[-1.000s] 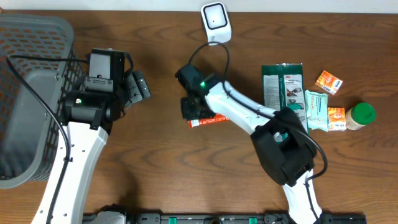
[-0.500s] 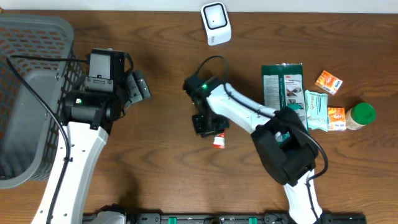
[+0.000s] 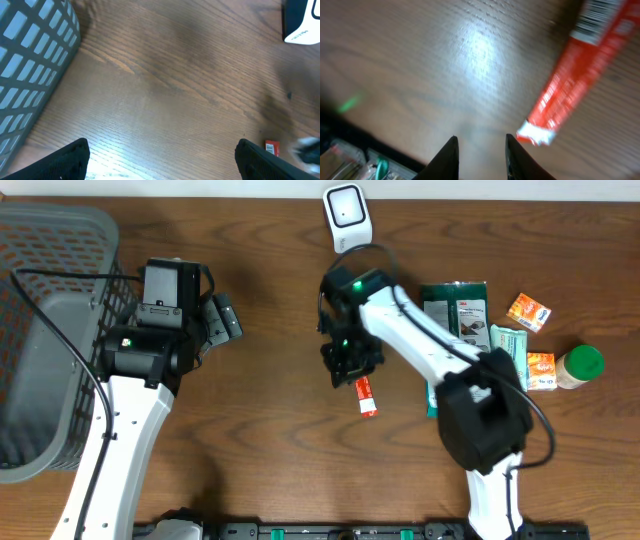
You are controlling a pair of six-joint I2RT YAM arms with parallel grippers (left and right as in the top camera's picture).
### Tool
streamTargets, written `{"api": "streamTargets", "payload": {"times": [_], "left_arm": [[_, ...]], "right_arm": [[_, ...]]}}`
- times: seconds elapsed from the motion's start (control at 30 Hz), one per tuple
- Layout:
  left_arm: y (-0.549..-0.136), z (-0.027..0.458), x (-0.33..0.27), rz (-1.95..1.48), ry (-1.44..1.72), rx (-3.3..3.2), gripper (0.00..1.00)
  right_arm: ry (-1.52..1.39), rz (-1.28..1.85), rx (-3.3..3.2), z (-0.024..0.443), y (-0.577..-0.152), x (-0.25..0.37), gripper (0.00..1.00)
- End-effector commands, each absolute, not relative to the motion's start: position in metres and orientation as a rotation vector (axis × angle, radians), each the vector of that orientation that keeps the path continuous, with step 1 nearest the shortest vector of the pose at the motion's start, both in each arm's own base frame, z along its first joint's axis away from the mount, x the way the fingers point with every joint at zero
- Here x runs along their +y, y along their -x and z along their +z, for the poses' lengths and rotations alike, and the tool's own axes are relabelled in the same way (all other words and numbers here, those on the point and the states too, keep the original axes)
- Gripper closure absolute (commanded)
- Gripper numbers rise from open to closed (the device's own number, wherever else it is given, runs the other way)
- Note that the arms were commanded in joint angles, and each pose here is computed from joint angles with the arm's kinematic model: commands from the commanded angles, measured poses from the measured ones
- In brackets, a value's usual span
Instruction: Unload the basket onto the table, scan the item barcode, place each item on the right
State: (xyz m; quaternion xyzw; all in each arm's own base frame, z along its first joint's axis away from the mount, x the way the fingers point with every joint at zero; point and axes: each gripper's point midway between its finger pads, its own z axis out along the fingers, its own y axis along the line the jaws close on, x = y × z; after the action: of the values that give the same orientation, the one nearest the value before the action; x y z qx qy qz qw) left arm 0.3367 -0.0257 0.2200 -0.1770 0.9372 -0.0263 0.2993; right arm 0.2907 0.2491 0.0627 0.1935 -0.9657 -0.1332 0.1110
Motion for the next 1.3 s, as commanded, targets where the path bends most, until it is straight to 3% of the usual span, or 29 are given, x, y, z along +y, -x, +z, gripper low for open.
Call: {"api": "streamTargets", "payload": {"times": [0.0,0.23,0.5,0.77,0.83,0.87,1.03,1.27], "left_arm": [[-0.339,0.226,-0.023,-0.054,0.460,2.473,0.07],[-0.339,0.226,-0.023,-0.054,0.460,2.473,0.06],[-0.339,0.226,-0.023,-0.054,0.460,2.473,0.07],[-0.339,0.226,-0.023,-0.054,0.460,2.473,0.07],[-0.339,0.226,-0.023,-0.054,0.460,2.473,0.07],[-0.339,0.226,-0.023,-0.054,0.460,2.473,0.07],[-0.339,0.226,-0.023,-0.054,0.460,2.473,0.07],[-0.339,0.226,-0.023,-0.054,0.460,2.473,0.07]], "right_arm": [[-0.544,-0.482,-2.897,0.095,-0.307,0.236,0.73],[-0.336,-0.260,-2.891,0.059,-0.299,0.193,0.71],[-0.268,-0.237,-2.879,0.009,-0.278,0.191,0.73],[-0.229,-0.252,-2.921,-0.019,-0.270,0.200,0.81],[-0.234,-0.241,-2.923,-0.021,-0.269,0.199,0.93],[-0.235,-0.227,-2.925,-0.021,-0.269,0.197,0.99],[-0.237,-0.062,-2.966,-0.011,-0.282,0.176,0.99],[-0.328,0.340,-3.215,0.071,-0.332,0.145,0.99]]}}
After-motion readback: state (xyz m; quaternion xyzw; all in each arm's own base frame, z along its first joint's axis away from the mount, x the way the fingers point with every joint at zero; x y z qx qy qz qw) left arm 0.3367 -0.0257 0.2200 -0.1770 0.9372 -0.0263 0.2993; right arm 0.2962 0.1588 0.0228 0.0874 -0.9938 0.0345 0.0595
